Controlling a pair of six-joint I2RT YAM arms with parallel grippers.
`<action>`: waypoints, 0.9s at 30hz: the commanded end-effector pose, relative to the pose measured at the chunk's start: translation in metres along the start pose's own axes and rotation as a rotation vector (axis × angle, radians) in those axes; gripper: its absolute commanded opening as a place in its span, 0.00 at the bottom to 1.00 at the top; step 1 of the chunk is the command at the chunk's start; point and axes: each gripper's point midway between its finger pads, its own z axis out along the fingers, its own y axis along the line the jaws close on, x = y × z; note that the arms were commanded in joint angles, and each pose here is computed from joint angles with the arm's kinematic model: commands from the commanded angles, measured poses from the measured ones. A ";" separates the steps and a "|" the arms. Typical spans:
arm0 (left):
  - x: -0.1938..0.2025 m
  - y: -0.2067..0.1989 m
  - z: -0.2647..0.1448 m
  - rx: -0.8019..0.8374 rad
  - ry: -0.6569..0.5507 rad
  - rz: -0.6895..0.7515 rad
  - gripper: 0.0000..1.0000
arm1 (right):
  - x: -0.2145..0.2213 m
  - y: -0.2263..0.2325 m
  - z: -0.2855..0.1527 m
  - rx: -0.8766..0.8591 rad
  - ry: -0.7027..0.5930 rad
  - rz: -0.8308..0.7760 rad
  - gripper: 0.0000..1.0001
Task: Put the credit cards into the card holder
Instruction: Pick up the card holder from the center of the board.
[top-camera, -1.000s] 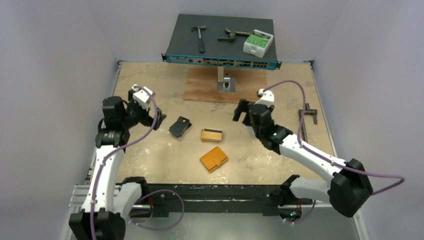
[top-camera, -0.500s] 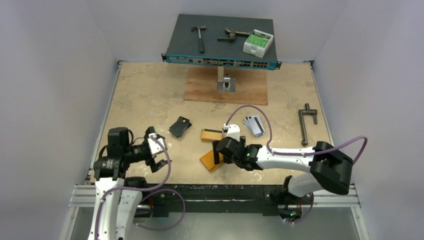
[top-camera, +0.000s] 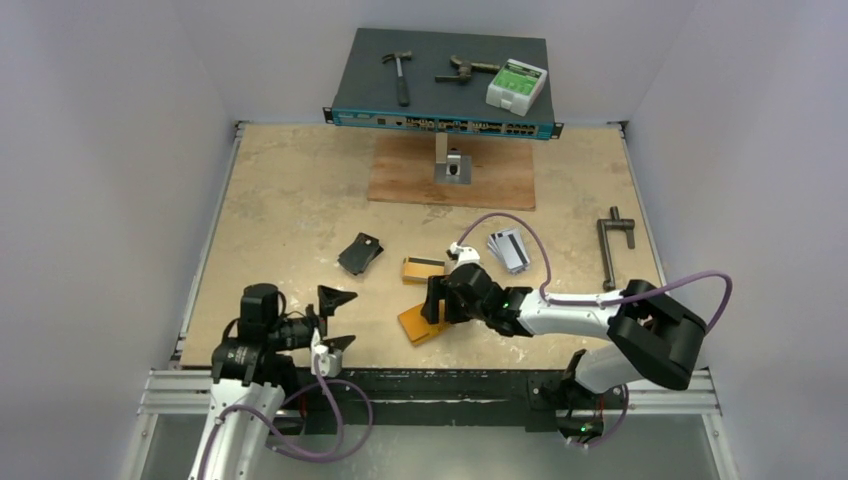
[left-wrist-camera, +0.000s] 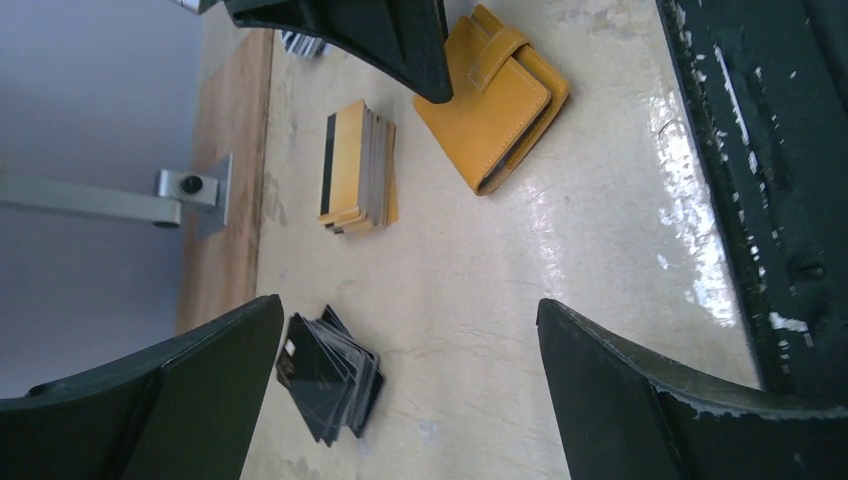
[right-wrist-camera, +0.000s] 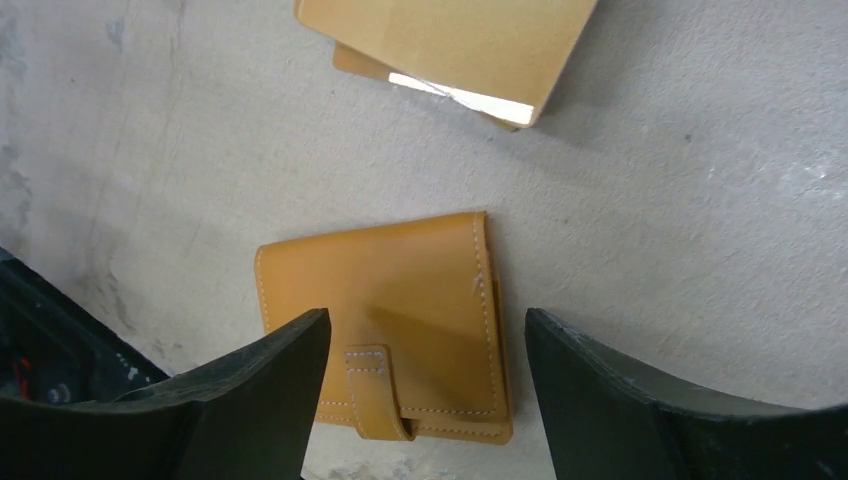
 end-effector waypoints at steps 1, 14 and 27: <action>-0.017 0.009 0.012 -0.009 -0.162 0.322 1.00 | 0.007 -0.007 -0.001 -0.087 0.053 0.076 0.70; -0.006 -0.019 0.038 0.174 -0.259 0.506 1.00 | 0.027 -0.005 0.009 -0.161 0.155 0.129 0.08; 0.006 -0.039 0.075 0.287 -0.350 0.596 1.00 | -0.023 0.042 -0.025 -0.383 0.123 0.201 0.00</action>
